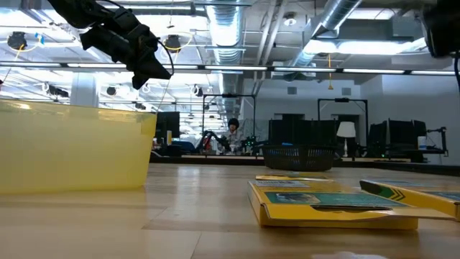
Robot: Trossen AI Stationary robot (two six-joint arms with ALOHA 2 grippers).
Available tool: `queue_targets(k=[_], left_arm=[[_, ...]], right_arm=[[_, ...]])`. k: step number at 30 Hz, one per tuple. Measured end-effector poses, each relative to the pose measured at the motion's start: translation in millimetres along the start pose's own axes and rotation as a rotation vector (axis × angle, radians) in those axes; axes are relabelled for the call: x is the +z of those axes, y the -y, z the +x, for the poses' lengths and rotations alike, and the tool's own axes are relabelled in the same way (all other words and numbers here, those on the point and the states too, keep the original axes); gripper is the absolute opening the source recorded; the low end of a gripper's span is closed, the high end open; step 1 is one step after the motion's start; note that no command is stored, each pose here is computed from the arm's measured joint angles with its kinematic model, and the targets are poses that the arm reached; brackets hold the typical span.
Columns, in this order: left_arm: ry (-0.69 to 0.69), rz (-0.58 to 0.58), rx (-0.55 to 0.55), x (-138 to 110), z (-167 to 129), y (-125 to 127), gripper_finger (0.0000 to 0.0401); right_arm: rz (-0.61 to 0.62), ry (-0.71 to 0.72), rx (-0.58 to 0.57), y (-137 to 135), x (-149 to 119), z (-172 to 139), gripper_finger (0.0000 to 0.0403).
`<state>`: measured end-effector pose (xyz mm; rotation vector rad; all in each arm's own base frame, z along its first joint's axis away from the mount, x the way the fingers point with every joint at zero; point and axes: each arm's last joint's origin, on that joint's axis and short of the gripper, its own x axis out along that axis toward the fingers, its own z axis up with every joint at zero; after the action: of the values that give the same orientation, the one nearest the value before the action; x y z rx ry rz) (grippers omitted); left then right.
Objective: Pick & Place School Supplies
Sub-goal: Put the green eraser into the bottom black bin
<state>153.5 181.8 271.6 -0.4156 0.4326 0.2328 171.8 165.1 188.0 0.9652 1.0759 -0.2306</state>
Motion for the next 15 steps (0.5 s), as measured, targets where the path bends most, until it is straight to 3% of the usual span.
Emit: queue_targets(k=[3,7,15], left_arm=[[0.000,-0.002,-0.011,0,0,0,0.0002],[0.001,-0.001,-0.011,0,0,0,0.0002],[0.004,0.003,-0.011,0,0,0,0.0002]], right_arm=[[0.011,0.040,-0.028,4,4,-19,0.0021],[0.052,0.052,-0.196,24,7,-41,0.0021],[0.149,0.059,-0.307,48,5,-74,0.0021]])
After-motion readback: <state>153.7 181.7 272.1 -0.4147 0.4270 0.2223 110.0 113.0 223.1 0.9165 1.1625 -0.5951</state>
